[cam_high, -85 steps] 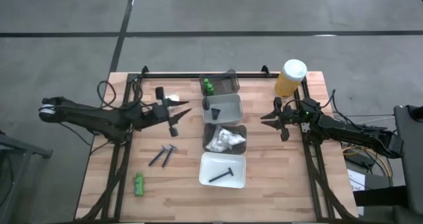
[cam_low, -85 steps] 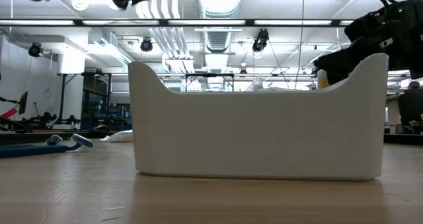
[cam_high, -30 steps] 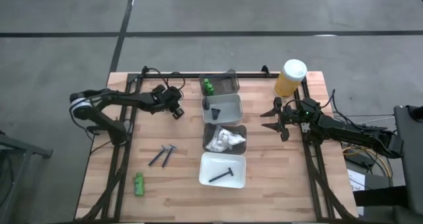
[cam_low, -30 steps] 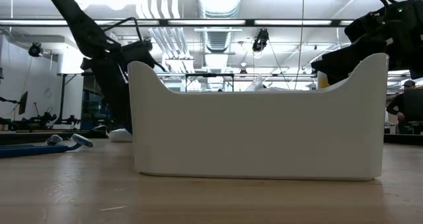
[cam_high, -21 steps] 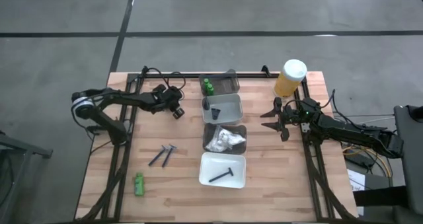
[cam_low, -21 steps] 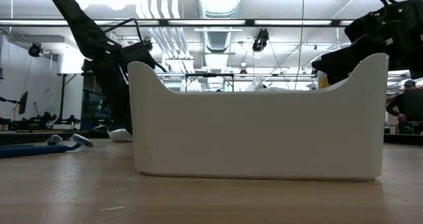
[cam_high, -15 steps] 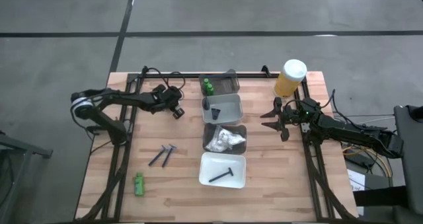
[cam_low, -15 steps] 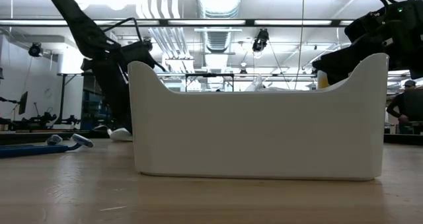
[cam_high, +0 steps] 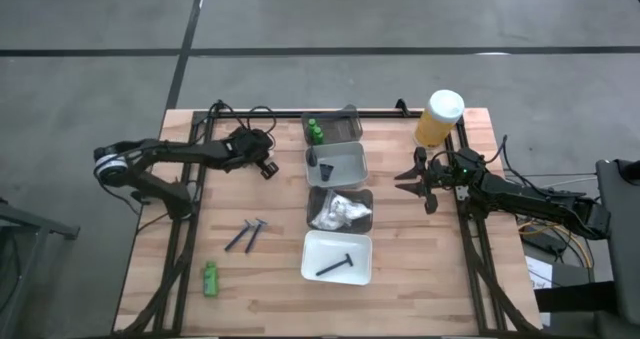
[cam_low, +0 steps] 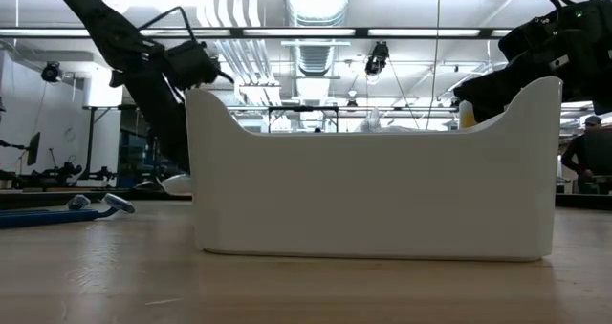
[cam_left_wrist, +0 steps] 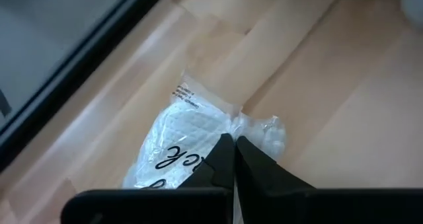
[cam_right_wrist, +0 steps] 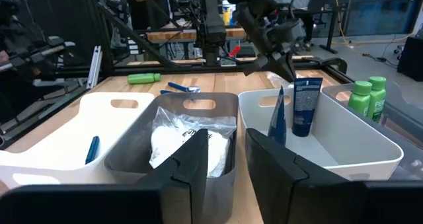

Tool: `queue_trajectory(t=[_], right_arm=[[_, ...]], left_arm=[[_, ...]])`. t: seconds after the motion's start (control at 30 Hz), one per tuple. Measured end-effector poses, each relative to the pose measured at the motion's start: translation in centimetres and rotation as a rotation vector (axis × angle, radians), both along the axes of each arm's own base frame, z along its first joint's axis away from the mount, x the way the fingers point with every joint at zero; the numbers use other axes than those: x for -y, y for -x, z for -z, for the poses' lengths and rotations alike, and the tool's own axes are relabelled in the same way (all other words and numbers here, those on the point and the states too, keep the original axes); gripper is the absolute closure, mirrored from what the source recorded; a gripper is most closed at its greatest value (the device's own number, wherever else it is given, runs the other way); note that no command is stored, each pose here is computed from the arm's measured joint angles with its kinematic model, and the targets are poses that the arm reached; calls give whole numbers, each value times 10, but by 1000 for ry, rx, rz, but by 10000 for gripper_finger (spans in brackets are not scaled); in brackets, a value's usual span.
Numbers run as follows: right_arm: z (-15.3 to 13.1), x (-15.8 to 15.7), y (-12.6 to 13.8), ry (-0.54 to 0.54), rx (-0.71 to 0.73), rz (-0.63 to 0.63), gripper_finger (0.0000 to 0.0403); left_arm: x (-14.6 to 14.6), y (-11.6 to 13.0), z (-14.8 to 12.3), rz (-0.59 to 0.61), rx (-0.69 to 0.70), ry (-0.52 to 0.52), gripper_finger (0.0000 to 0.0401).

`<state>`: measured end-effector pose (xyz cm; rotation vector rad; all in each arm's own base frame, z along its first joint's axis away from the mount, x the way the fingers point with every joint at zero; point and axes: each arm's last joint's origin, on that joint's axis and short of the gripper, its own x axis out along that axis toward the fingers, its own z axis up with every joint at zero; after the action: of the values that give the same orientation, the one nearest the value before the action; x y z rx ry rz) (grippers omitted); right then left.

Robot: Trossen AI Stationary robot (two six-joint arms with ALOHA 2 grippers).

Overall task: Pick & Place Travel size toiletries
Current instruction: Put the white cotton pack into the bottom black bin

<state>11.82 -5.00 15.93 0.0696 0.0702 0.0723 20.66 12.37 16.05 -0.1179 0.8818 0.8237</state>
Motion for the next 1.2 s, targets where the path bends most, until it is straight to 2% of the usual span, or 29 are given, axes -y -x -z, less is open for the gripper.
queue_trajectory(t=[0.6,1.1,1.2], right_arm=[[0,0,0,0,0,0,360],[0,0,0,0,0,0,317],[0,0,0,0,0,0,309]], left_arm=[[22,18,-51,43,182,-91,401],[41,30,-86,103,349,-167,401],[45,29,-95,145,405,-181,401]])
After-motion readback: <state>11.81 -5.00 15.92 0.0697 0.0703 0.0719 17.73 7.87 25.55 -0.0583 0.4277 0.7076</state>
